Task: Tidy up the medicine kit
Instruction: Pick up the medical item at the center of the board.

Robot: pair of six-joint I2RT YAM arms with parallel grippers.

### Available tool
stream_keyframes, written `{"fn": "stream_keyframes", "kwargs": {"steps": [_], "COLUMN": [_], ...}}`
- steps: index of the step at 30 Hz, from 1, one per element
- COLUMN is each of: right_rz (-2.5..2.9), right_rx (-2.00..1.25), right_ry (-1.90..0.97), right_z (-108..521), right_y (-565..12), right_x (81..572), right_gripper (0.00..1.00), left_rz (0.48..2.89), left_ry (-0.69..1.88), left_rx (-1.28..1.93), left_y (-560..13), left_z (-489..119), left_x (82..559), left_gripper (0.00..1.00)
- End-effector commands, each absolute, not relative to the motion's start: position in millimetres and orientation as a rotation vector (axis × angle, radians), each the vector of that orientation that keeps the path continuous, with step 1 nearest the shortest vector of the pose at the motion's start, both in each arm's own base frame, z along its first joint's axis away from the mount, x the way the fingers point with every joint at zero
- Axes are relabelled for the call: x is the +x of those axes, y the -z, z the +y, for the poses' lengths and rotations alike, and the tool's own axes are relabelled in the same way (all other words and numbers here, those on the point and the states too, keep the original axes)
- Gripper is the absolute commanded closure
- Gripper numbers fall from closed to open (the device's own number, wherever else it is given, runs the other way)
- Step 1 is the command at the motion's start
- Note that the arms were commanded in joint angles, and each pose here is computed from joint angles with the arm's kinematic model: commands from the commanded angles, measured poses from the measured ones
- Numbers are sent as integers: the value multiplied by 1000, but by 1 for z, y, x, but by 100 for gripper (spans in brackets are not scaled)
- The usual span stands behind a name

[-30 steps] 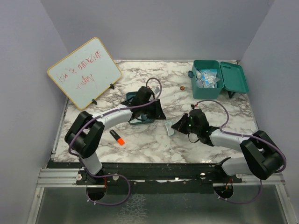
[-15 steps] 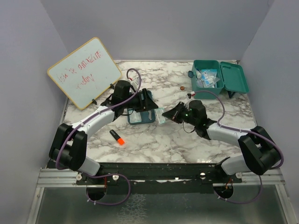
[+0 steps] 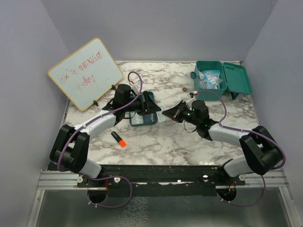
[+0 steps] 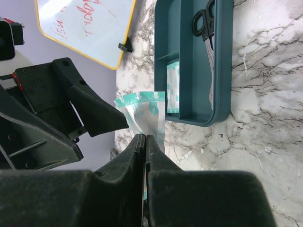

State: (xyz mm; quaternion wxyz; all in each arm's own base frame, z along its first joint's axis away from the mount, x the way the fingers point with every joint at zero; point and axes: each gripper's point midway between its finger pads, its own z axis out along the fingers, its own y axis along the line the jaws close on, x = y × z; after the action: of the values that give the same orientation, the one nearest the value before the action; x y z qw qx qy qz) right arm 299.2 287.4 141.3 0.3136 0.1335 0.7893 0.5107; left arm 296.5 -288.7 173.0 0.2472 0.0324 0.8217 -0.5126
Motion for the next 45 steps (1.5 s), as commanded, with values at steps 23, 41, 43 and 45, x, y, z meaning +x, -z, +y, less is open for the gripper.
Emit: {"fn": "stream_keyframes", "kwargs": {"steps": [23,41,43,45], "right_rz": [2053,2086,2087,2083], "right_rx": [360,371,373,367], "right_ry": [-1421,-1350,-1332,-1312], "right_z": [297,290,287,283], "right_y": [-149,-141,-141,-143], "right_x": [304,304,303,302], "right_gripper": [91,64,61,58], "left_rz": [2256,2329,2361,2402], "left_ry": [1465,1338,1289,1252], "left_rx": [90,124,131,121], "left_y": [-155,-145,-140,-134], "left_z": [-301,-292,-285,-276], "left_x": [294,305,310,312], "left_gripper": [70,100,100,100]}}
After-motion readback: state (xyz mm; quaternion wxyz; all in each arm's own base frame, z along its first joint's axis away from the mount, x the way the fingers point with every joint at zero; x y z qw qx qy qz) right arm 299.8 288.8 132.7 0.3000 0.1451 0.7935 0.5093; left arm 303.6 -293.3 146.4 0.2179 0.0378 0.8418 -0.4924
